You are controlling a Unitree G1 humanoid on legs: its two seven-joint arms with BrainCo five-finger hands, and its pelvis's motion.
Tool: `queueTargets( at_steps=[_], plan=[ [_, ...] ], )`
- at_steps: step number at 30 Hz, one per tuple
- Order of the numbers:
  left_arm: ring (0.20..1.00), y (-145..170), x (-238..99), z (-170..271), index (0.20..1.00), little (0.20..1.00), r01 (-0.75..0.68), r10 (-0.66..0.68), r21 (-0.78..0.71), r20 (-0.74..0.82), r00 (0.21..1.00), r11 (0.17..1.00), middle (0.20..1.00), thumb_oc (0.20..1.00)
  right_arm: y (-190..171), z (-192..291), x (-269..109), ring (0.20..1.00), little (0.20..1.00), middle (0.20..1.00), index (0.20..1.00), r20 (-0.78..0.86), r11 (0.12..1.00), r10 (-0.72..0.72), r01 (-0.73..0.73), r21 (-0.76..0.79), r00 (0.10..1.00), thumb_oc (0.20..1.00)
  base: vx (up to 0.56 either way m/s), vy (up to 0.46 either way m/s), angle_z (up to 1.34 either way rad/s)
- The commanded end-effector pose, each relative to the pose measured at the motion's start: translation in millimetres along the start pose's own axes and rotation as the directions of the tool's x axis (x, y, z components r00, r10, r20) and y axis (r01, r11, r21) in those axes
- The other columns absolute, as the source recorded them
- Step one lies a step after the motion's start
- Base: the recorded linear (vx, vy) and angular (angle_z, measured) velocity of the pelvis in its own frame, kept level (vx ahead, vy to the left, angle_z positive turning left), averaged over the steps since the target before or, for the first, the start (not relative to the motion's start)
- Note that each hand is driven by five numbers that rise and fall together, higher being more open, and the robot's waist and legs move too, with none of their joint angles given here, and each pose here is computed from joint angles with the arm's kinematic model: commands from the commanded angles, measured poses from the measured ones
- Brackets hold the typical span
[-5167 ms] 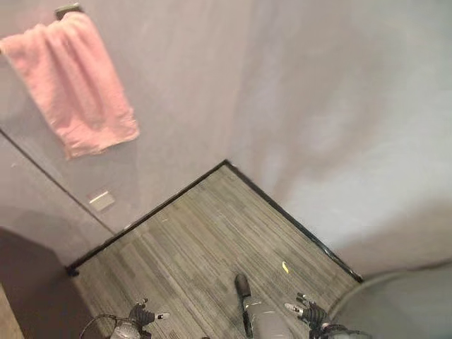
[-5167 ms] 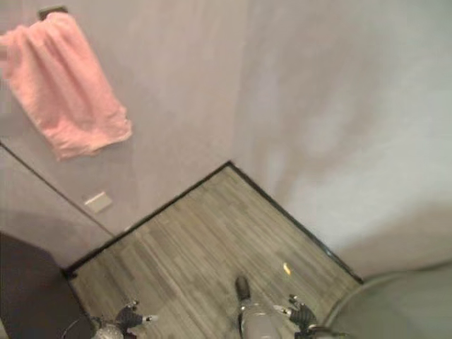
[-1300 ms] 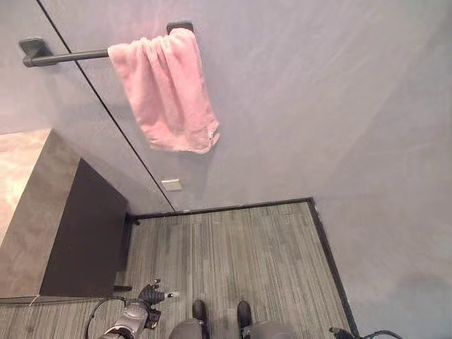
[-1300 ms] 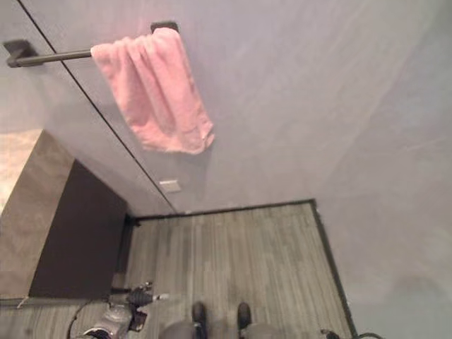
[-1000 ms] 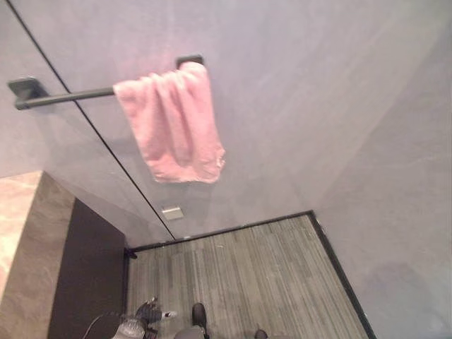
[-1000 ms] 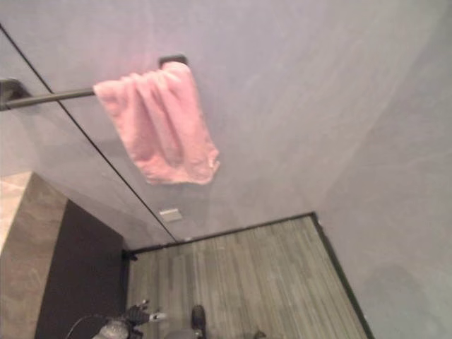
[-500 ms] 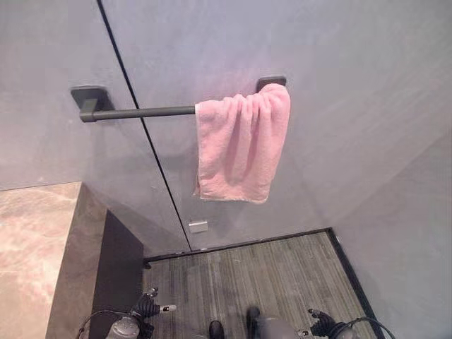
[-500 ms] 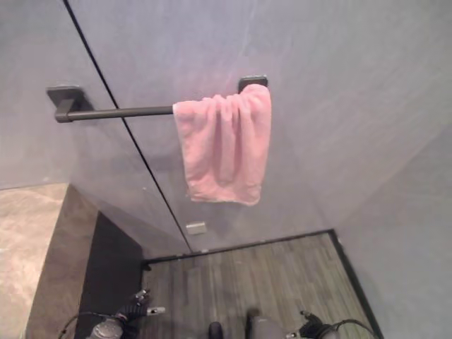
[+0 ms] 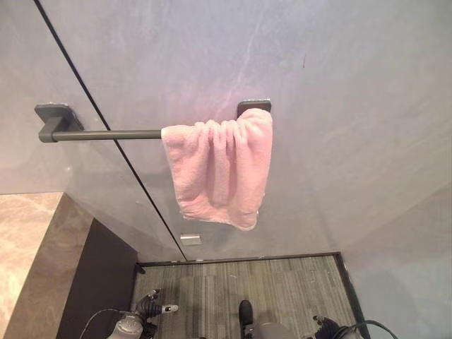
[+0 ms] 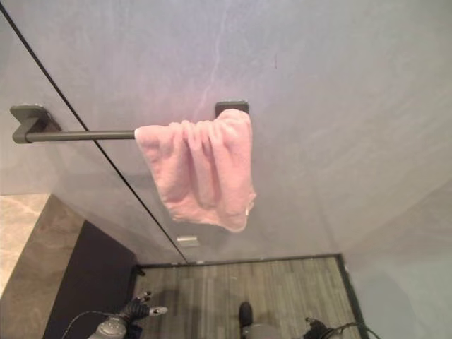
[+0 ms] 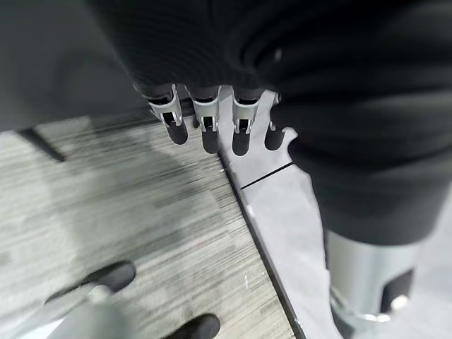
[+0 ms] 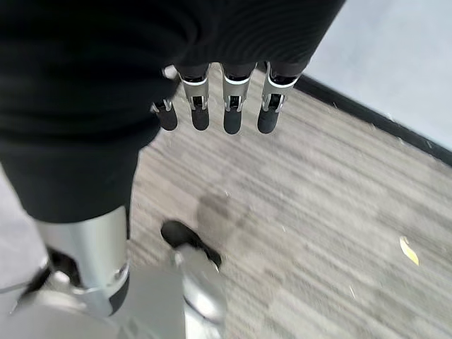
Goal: Put brush and paste in cup on sink, flatten towel.
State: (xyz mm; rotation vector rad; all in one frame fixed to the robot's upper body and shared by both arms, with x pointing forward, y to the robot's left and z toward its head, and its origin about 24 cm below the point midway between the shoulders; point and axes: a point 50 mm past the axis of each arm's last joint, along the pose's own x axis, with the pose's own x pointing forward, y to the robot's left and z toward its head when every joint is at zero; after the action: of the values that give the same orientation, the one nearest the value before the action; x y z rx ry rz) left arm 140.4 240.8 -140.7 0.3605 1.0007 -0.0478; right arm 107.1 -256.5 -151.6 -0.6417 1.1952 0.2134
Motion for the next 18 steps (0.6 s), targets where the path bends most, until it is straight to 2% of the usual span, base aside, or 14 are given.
queueTargets(
  at_steps=[1, 7, 18],
  plan=[
    [1.0, 3.2, 2.2, 18.5, 1.0, 1.0, -0.031, 0.03, 0.012, 0.08, 0.996, 0.999, 1.0, 1.0, -20.0, -24.4, -5.4, 1.0, 1.0, 1.0, 1.0, -0.063, 0.997, -0.073, 0.076, 0.035, 0.995, 1.0, 0.04, -0.06, 0.21],
    [1.0, 1.4, 3.4, 23.7, 1.0, 1.0, -0.036, 0.035, 0.007, 0.095, 0.995, 0.999, 1.0, 1.0, -16.0, -39.6, -8.4, 1.0, 1.0, 1.0, 1.0, -0.116, 0.997, -0.069, 0.073, 0.029, 0.991, 1.0, 0.12, 0.108, 0.33],
    [1.0, -2.5, -1.9, -7.5, 1.0, 1.0, -0.028, 0.028, -0.007, -0.003, 1.0, 1.0, 1.0, 1.0, -0.2, -31.2, -6.0, 1.0, 1.0, 1.0, 1.0, -0.085, 0.985, -0.04, 0.053, 0.167, 0.996, 1.0, 0.06, 0.176, -0.39]
  ],
)
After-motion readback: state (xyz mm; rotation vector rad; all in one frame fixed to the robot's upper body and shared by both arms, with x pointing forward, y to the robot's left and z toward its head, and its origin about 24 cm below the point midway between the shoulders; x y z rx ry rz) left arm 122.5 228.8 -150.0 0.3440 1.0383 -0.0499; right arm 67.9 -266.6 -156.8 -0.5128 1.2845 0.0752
